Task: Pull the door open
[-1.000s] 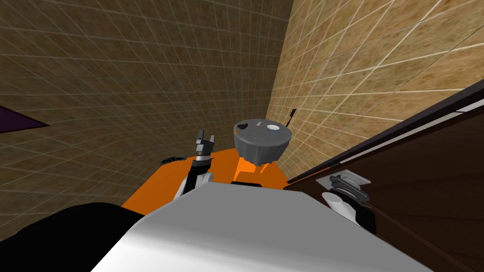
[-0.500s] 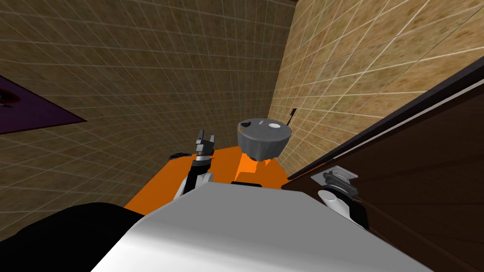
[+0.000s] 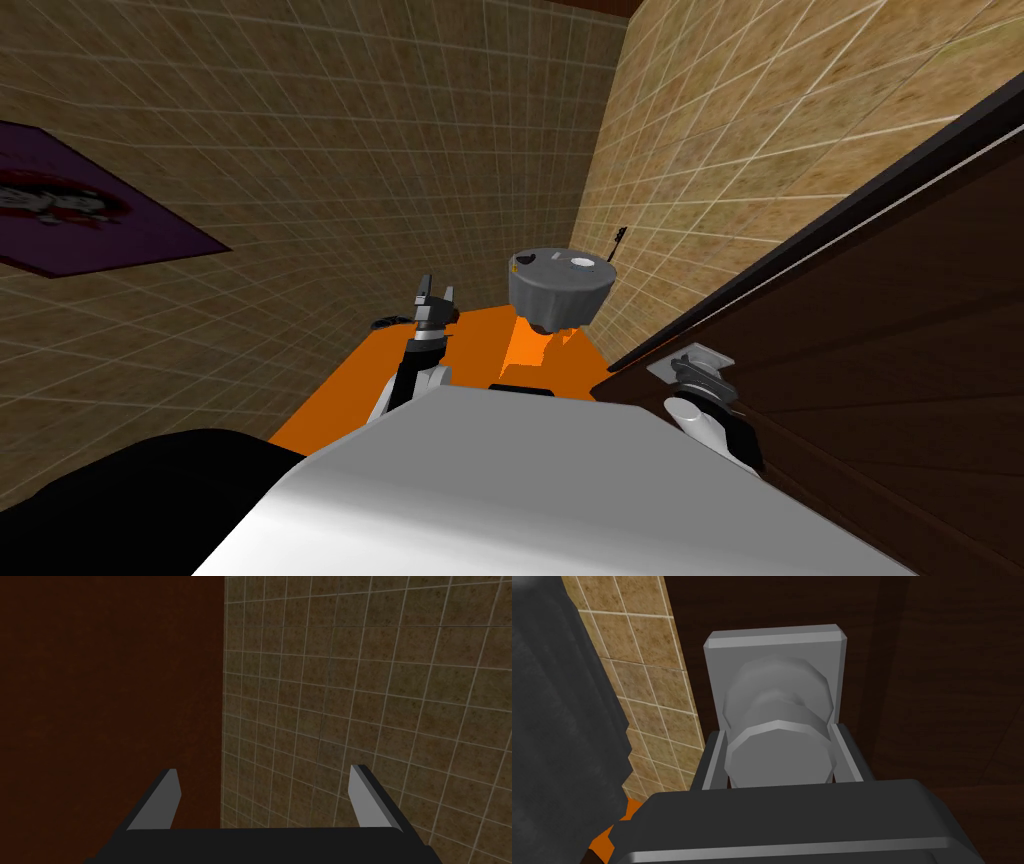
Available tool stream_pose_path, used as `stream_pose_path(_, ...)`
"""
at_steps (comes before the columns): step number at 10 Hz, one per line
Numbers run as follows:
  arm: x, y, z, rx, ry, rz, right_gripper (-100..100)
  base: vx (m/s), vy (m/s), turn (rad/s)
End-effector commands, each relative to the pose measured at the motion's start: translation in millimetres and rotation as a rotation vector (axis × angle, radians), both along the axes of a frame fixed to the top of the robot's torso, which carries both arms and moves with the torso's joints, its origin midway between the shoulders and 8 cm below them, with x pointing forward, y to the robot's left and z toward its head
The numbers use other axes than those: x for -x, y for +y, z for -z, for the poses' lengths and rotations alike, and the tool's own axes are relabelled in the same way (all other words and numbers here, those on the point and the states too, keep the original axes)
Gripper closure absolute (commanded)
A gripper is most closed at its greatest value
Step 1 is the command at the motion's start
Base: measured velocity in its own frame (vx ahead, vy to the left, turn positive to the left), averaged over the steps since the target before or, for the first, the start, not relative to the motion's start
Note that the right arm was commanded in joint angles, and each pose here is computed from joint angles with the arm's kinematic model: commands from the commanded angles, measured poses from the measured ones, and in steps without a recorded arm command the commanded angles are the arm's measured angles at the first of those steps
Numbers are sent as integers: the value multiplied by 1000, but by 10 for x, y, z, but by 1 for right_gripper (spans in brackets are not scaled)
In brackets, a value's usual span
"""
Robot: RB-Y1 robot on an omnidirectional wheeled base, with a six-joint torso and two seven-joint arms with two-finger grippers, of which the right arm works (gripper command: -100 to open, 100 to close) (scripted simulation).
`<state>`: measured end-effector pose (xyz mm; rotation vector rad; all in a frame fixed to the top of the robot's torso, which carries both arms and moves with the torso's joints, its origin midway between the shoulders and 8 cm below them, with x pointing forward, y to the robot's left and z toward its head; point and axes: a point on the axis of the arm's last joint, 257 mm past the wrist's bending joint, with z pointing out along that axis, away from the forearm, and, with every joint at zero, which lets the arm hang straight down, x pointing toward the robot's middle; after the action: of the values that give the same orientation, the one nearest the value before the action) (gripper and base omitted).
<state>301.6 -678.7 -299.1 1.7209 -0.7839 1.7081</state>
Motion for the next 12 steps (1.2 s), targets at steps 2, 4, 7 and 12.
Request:
stream_pose_path(2,-70,100,26,-4,5,-27,100,-101,19,36)
stream_pose_path(4,-149,187,14,-2,3,-54,100,-214,22,61)
stream_pose_path(7,-283,349,-5,2,0,-102,100,-216,44,49)
stream_pose_path(12,-412,534,4,-1,1,-154,100,-175,47,40)
